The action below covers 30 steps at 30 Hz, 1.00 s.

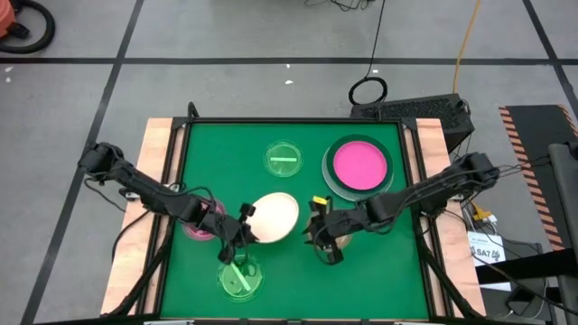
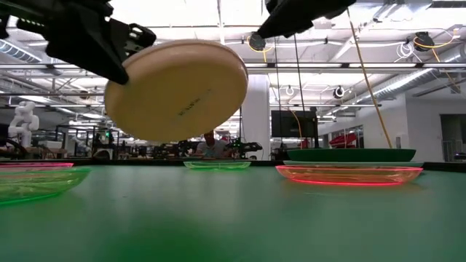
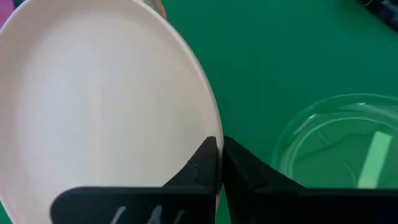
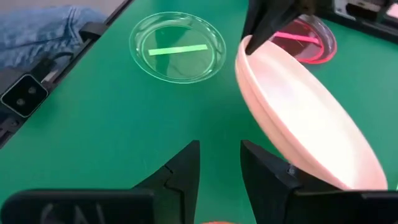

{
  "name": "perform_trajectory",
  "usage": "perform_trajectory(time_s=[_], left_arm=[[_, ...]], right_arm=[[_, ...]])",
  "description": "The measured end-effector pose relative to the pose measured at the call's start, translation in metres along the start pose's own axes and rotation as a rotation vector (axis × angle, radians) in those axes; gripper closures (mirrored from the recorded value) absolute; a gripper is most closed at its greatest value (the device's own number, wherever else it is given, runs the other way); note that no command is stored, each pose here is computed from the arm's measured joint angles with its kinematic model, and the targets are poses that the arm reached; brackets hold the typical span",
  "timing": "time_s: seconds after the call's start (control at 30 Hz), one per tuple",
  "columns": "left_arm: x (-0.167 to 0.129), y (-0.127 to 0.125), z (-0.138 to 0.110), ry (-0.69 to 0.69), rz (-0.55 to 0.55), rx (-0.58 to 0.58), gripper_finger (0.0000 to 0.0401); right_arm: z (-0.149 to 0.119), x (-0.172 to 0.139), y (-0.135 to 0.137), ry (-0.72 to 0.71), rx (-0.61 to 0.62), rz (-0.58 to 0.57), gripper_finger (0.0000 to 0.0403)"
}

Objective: Stack plastic plates
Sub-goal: Stack the white plate on the pink plate

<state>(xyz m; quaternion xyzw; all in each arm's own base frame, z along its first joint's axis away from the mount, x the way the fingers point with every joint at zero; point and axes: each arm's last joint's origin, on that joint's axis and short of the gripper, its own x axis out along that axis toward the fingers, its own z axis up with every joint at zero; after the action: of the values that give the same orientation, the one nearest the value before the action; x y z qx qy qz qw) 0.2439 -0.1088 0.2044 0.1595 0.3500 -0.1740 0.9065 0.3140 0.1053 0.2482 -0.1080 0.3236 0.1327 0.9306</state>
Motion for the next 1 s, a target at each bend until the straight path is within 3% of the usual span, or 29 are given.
perform_trajectory(time_s=[0.23,0.57,0.87,1.0], left_arm=[[-0.002,-0.013,0.002,-0.011,-0.038,-0.028,0.0389],[-0.004,-0.025,0.008,-0.07,-0.069,-0.023,0.0389],[-0.005,-0.032,0.011,-0.096,-0.114,0.012,0.0389],[-0.006,-0.035,0.014,-0.135,-0.166,0.046,0.0389]], right_arm=[[0.001,-0.002,-0.002,0.016,-0.058,-0.055,0.0283],[0.002,0.0,-0.004,0.003,-0.106,-0.06,0.0198],[0.0,0.005,-0.007,0.01,-0.102,-0.055,0.0197],[-0.004,0.015,-0.005,-0.001,-0.11,0.038,0.0202]])
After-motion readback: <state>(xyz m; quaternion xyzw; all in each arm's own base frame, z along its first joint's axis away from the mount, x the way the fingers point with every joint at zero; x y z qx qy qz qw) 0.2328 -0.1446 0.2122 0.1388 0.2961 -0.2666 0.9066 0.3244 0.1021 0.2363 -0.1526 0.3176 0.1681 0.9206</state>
